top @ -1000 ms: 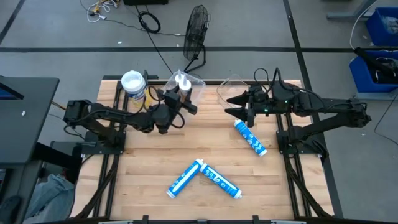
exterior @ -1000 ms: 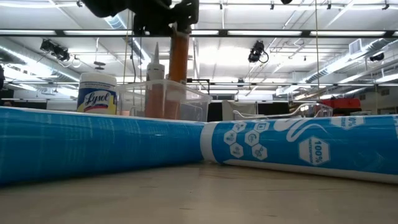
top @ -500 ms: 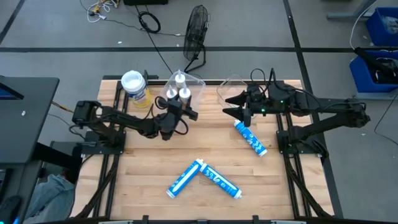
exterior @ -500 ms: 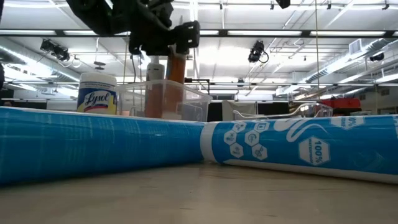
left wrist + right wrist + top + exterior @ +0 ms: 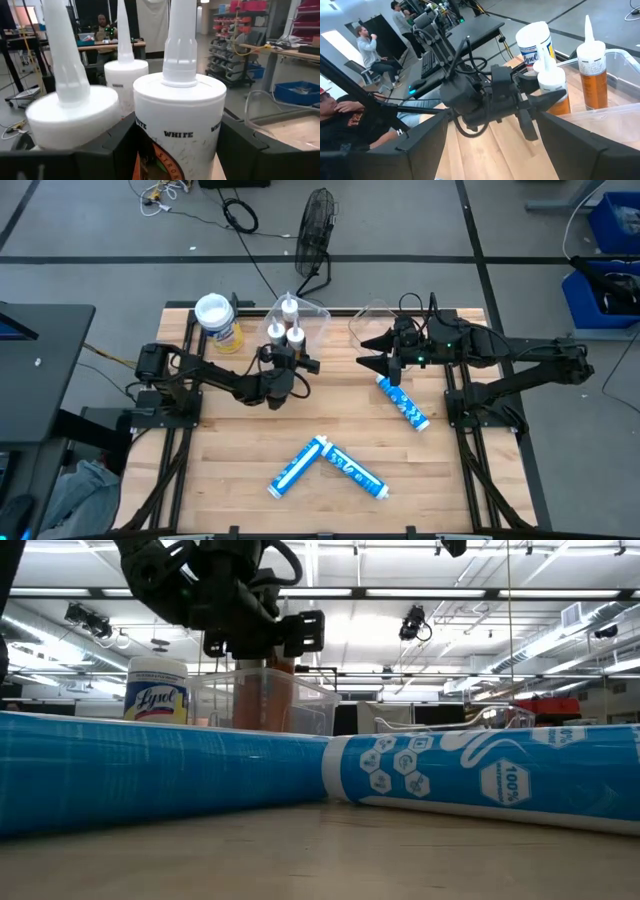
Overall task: Pick & place silicon tubes, Sealant and Lysol wipes
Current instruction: Put the orange sealant into the left transparent bin
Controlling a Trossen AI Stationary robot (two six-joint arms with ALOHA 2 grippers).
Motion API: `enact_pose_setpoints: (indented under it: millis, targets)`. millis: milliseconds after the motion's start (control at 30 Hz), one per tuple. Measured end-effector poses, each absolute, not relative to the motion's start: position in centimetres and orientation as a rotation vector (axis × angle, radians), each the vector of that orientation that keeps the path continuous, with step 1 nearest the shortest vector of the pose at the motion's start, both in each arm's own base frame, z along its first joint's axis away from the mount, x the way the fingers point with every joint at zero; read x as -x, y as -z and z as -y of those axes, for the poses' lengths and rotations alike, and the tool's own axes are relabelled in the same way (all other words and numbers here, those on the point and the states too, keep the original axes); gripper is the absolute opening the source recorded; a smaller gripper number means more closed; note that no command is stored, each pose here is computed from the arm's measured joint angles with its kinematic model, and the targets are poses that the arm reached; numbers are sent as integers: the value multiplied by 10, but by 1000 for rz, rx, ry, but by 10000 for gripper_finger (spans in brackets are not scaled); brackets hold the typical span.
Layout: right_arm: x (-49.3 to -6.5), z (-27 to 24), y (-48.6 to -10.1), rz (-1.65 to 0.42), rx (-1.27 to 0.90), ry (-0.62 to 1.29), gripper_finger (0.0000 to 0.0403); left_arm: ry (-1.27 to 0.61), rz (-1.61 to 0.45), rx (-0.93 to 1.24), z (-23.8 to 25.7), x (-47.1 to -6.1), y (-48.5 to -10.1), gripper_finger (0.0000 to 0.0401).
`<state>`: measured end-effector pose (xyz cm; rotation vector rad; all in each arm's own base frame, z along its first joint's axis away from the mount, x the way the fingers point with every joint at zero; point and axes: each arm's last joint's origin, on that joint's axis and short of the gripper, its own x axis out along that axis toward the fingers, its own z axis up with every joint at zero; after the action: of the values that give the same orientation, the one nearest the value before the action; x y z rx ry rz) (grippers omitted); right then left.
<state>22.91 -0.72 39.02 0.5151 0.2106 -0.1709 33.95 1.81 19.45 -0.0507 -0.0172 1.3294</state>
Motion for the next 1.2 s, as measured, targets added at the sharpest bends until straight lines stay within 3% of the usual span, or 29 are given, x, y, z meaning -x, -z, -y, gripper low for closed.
enact_pose_setpoints:
  millis: [367, 733, 1200]
  targets:
    - [-229, 7, -390, -213, -506, 170, 314, -1334, -21, 29, -18, -339, -189, 224]
    - [-229, 7, -390, -213, -504, 170, 314, -1335, -4, 46, -17, -339, -190, 285]
    - [-229, 7, -390, -214, -503, 170, 314, -1285, -9, -21, -1, -340, -203, 311]
